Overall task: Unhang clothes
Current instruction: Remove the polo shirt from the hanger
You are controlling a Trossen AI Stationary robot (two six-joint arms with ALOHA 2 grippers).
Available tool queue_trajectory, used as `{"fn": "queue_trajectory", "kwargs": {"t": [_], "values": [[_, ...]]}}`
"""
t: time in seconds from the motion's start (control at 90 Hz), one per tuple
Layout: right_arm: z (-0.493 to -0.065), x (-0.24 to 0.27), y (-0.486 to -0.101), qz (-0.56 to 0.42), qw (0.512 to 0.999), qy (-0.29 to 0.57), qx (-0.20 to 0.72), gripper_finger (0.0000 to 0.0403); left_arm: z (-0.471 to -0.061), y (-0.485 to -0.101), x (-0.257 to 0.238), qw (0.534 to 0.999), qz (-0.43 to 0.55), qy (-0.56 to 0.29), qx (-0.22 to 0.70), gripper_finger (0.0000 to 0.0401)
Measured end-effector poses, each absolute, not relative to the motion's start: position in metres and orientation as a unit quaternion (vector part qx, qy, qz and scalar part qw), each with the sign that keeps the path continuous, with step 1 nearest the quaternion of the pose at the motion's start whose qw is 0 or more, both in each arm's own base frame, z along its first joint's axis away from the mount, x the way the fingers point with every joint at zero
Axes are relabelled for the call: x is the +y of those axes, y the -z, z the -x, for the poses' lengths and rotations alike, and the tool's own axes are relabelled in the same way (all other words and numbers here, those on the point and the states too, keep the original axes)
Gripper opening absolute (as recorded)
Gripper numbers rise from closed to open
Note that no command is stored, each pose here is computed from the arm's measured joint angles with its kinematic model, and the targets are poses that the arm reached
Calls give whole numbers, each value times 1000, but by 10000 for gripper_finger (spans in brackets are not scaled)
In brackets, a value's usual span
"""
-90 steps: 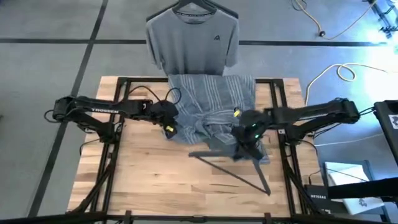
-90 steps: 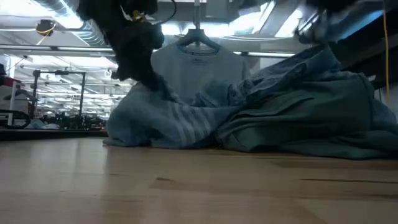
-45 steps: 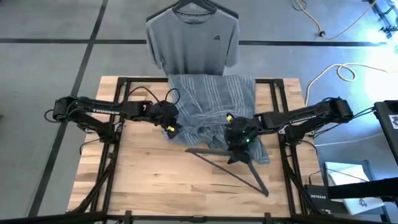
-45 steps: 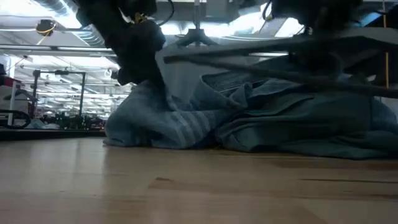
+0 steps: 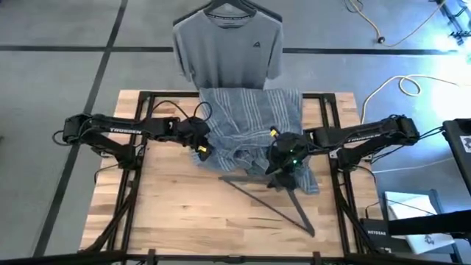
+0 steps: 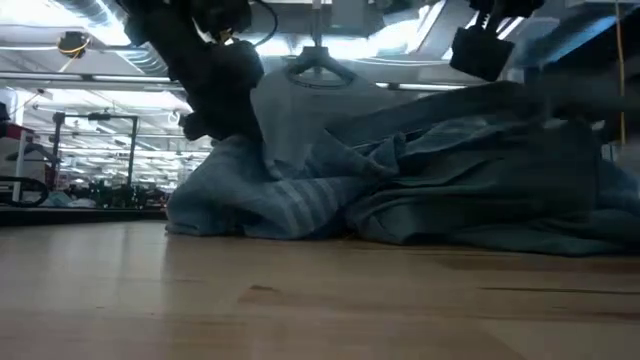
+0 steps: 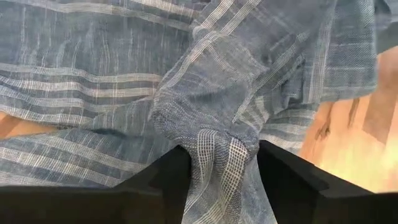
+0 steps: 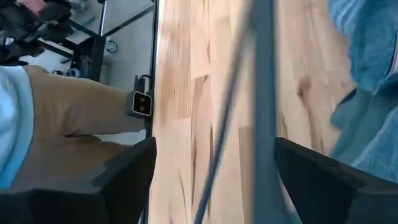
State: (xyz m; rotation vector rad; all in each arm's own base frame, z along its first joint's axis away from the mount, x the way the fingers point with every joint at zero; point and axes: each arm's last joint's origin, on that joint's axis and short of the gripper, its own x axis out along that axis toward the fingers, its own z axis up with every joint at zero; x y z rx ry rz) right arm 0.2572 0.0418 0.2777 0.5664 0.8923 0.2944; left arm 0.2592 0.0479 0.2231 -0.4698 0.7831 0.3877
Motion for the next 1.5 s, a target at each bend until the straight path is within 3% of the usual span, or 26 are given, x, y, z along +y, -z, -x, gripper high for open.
{"fn": "queue_trajectory", "kwargs": {"t": [0.267, 0.5, 0.622, 0.867, 0.989, 1.067, 1.389, 1.5], "values": [[-255, 36, -283, -171, 883, -63, 433, 289, -264, -228, 47, 891, 246, -152, 350, 163], [-244, -13, -336, -134, 878, 194, 416, 267, -267, -231, 49, 893, 275, -114, 336, 163], [-235, -75, -343, -177, 856, 251, 416, 266, -270, -236, 48, 900, 288, -93, 314, 163], [-207, -192, -294, -281, 744, 370, 480, 266, -274, -241, 48, 911, 291, -71, 284, 163], [-208, -228, -254, -351, 712, 332, 510, 266, -274, -241, 46, 911, 291, -68, 286, 163], [-212, -246, -230, -342, 702, 332, 530, 266, -274, -241, 46, 910, 293, -67, 286, 163], [-203, -274, -167, -375, 607, 356, 604, 263, -277, -241, 30, 909, 292, -44, 294, 163], [-204, -272, -159, -387, 611, 329, 607, 242, -277, -241, 28, 909, 292, -41, 296, 163]]}}
